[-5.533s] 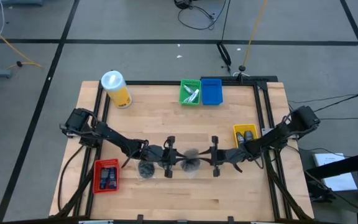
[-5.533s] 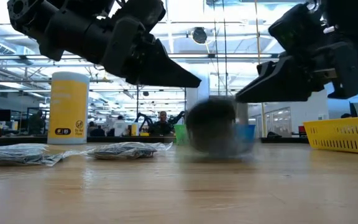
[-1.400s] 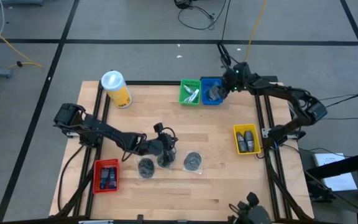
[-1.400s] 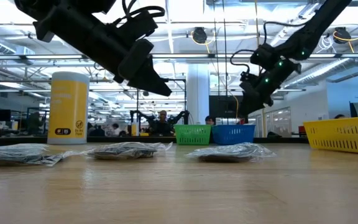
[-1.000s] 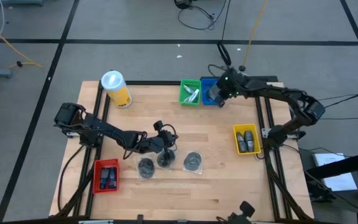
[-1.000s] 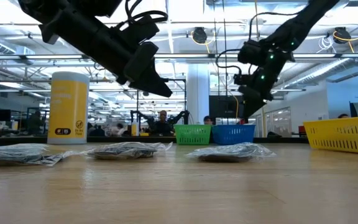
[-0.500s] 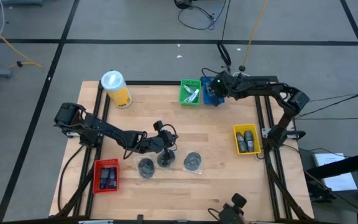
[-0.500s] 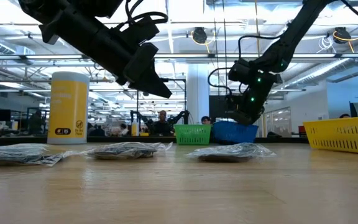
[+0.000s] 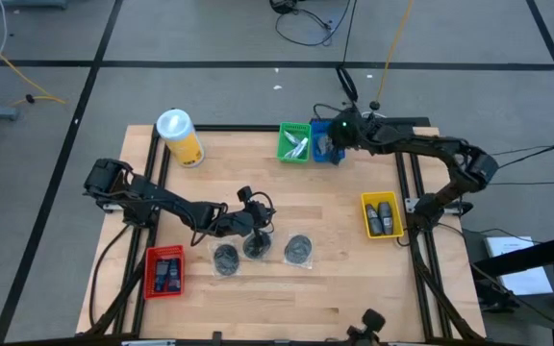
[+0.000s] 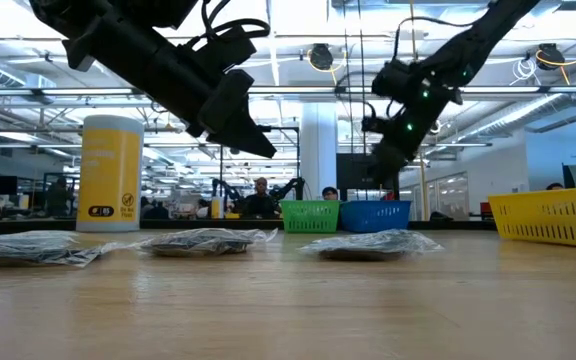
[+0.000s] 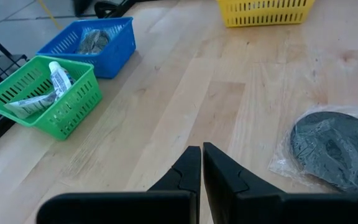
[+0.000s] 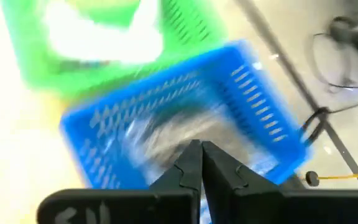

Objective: Pick & Place Travel size toiletries
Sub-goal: Put the black hairbrush into the blue basket

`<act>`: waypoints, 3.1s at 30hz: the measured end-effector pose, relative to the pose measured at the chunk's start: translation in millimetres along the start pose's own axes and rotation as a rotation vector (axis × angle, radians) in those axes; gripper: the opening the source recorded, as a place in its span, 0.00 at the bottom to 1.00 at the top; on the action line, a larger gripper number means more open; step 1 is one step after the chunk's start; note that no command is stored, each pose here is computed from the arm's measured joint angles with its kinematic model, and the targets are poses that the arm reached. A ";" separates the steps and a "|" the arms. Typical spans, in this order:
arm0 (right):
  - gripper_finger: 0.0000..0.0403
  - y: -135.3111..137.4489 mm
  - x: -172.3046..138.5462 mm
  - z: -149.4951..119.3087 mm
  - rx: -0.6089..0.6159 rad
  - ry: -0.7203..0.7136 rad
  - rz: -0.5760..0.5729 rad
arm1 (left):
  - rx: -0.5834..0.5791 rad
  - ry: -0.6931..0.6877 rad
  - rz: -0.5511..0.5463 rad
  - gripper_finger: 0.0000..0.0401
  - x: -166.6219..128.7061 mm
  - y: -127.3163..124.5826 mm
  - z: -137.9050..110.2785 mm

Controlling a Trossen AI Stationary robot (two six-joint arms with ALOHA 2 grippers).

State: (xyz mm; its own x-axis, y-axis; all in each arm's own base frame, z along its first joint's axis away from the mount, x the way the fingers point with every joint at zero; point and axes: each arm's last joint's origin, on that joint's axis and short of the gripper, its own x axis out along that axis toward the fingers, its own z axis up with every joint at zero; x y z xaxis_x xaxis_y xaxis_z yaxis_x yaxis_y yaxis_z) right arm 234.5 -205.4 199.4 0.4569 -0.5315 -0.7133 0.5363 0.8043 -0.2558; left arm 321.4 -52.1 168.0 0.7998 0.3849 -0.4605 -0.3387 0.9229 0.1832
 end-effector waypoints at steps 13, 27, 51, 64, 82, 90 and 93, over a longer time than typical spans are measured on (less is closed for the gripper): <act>0.00 -4.5 39.7 -13.8 0.169 0.042 0.009 | 0.000 0.014 0.004 0.05 0.3 0.7 -1.4; 0.00 11.2 27.8 -2.5 0.054 -0.012 0.035 | 0.001 0.014 0.004 0.05 0.3 0.7 -1.4; 0.11 240.9 -108.0 -117.3 -0.375 -0.417 0.664 | 0.015 -0.050 -0.455 0.05 4.4 -35.9 -8.2; 0.53 280.1 -98.6 -157.1 -0.617 -0.404 0.732 | 0.000 0.029 -0.601 0.05 25.8 -55.2 -41.3; 0.65 305.2 -92.3 -144.4 -1.027 -0.599 0.348 | -0.171 0.082 -0.363 0.05 39.0 -46.3 -30.1; 0.65 298.8 -82.8 -148.3 -1.304 -0.557 0.273 | -0.206 0.145 -0.335 0.05 54.7 -26.7 -36.8; 0.65 296.1 -79.8 -149.7 -1.403 -0.536 0.235 | -0.192 0.141 -0.332 0.05 57.5 -26.1 -38.6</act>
State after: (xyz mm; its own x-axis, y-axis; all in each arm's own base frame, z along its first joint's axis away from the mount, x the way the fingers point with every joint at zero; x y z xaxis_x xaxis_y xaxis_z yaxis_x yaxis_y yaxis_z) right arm 250.6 114.9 82.8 0.7948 -0.1417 -0.5901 -0.5299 0.3119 -0.7886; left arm 357.1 -54.4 103.2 0.8101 0.0489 -0.5842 -0.1704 0.9731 -0.1548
